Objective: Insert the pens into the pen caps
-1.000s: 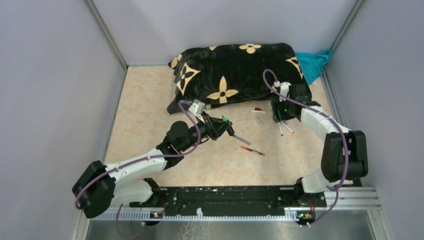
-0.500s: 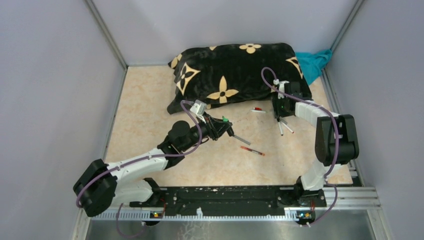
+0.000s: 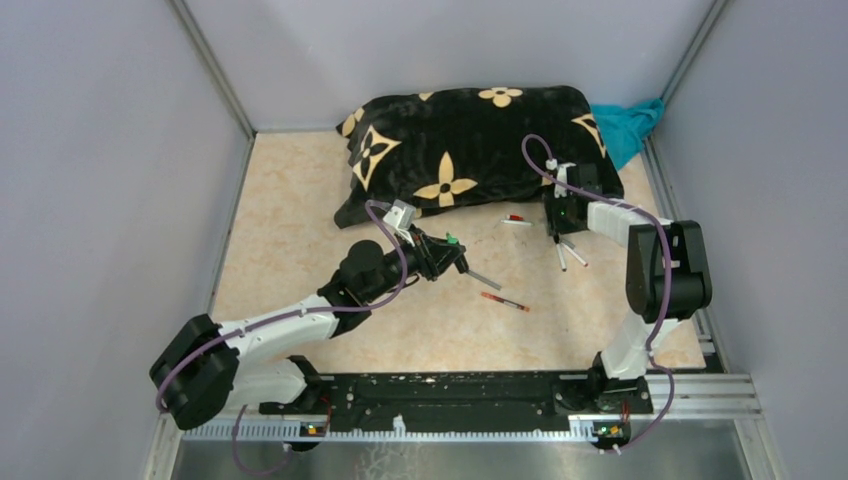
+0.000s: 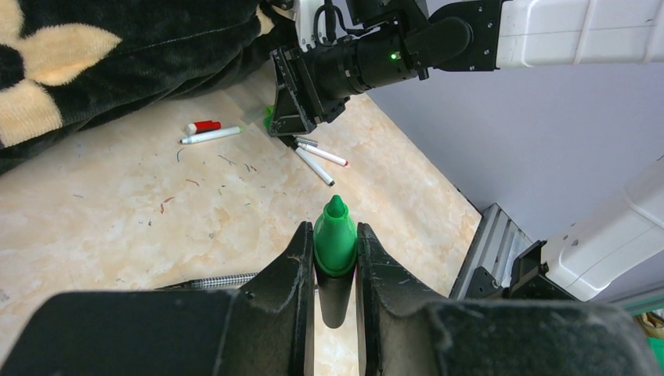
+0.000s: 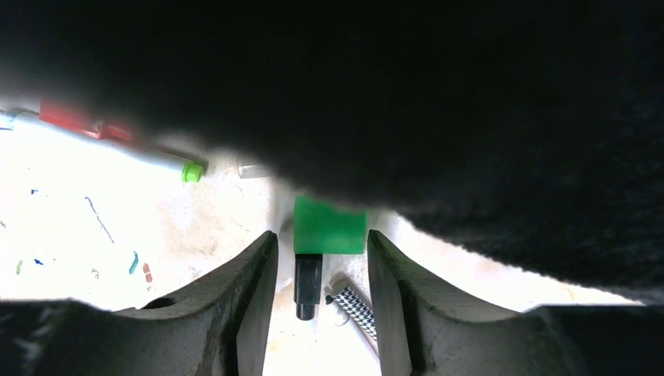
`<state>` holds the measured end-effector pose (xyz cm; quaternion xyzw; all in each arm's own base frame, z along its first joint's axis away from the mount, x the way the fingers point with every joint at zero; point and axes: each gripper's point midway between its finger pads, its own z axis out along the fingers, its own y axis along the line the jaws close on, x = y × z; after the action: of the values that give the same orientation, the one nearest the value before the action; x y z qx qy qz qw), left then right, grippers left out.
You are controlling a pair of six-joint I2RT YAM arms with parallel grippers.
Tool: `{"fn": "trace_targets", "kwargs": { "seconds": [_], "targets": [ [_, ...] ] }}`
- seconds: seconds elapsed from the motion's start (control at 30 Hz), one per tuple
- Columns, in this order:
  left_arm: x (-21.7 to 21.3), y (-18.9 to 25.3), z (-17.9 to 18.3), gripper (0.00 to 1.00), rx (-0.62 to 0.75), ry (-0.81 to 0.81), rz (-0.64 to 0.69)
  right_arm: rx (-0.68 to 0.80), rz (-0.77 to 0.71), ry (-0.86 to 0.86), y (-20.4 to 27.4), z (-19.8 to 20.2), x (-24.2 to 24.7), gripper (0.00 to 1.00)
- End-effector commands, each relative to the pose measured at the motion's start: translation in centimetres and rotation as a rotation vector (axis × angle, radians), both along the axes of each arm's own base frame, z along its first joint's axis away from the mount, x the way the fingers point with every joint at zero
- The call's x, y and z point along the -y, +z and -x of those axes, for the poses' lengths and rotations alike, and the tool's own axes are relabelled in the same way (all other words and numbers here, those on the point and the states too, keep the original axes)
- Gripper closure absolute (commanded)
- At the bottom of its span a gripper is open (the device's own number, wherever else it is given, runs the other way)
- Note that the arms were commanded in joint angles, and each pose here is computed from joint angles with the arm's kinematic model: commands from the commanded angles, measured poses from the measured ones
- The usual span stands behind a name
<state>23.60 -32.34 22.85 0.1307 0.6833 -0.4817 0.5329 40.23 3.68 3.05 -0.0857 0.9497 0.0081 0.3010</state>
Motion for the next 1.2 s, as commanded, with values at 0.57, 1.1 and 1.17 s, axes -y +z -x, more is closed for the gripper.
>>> {"fn": "trace_targets", "kwargs": {
  "seconds": [0.57, 1.1, 1.17],
  "targets": [
    [0.4, 1.5, -0.2, 1.00, 0.025, -0.016, 0.013, 0.091, -0.038, 0.014, 1.1, -2.3, -0.3, 0.70],
    [-0.9, 1.8, 1.3, 1.00, 0.047, -0.034, 0.005, 0.190, -0.210, 0.937, 7.2, 5.3, -9.2, 0.76],
    [-1.5, 1.6, 1.5, 1.00, 0.045, -0.022, -0.004, 0.196, -0.174, 1.148, 6.9, 7.2, -10.4, 0.76]
  ]
}}
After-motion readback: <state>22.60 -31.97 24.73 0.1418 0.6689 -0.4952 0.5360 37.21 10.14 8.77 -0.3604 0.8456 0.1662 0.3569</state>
